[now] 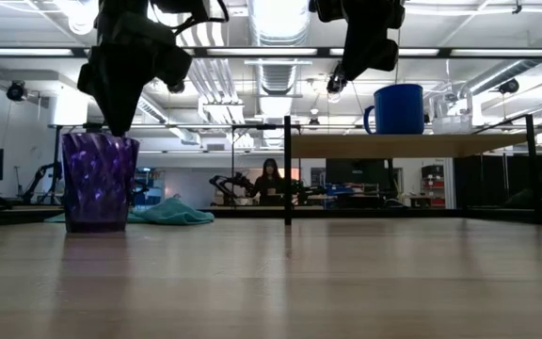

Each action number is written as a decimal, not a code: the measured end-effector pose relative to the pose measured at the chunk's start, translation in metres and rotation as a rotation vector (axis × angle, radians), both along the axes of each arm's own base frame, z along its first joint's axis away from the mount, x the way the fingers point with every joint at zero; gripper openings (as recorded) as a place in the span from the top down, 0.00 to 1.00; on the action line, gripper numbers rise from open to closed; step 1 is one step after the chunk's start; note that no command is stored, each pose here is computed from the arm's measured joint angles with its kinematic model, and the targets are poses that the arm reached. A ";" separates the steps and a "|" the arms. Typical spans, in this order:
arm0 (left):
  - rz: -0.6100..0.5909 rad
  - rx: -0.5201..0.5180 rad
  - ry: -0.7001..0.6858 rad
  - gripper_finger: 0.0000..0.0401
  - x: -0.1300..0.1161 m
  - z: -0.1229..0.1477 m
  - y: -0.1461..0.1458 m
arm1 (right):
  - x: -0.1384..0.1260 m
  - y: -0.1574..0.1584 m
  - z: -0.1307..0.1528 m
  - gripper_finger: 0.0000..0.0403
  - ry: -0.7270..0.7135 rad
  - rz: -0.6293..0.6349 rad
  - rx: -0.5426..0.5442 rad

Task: Stack small to large cups/mugs on shelf
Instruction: Put the purple cup into the shelf

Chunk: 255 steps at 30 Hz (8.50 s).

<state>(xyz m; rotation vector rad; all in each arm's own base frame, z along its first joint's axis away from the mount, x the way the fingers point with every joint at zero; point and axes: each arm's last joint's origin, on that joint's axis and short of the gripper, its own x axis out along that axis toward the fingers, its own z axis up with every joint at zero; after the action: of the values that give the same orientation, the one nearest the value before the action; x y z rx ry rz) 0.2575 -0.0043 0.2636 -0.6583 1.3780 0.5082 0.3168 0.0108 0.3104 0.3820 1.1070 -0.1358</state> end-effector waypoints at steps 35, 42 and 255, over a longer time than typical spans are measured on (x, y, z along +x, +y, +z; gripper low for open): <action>-0.001 0.028 0.081 0.79 0.002 -0.022 0.001 | 0.004 0.000 0.002 0.77 -0.044 0.000 0.001; -0.063 0.008 0.052 0.98 0.004 -0.013 0.000 | 0.004 0.000 0.002 0.80 -0.043 0.001 0.001; -1.178 0.221 -0.371 1.00 0.161 -0.008 0.002 | -0.057 0.019 0.092 0.74 -0.043 0.491 -0.253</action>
<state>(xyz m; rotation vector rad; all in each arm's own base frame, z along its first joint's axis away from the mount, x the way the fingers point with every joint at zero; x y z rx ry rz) 0.4184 -0.0027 0.2555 0.2842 1.1021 -0.3943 0.2602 0.0298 0.4028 -0.1174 1.0962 0.1656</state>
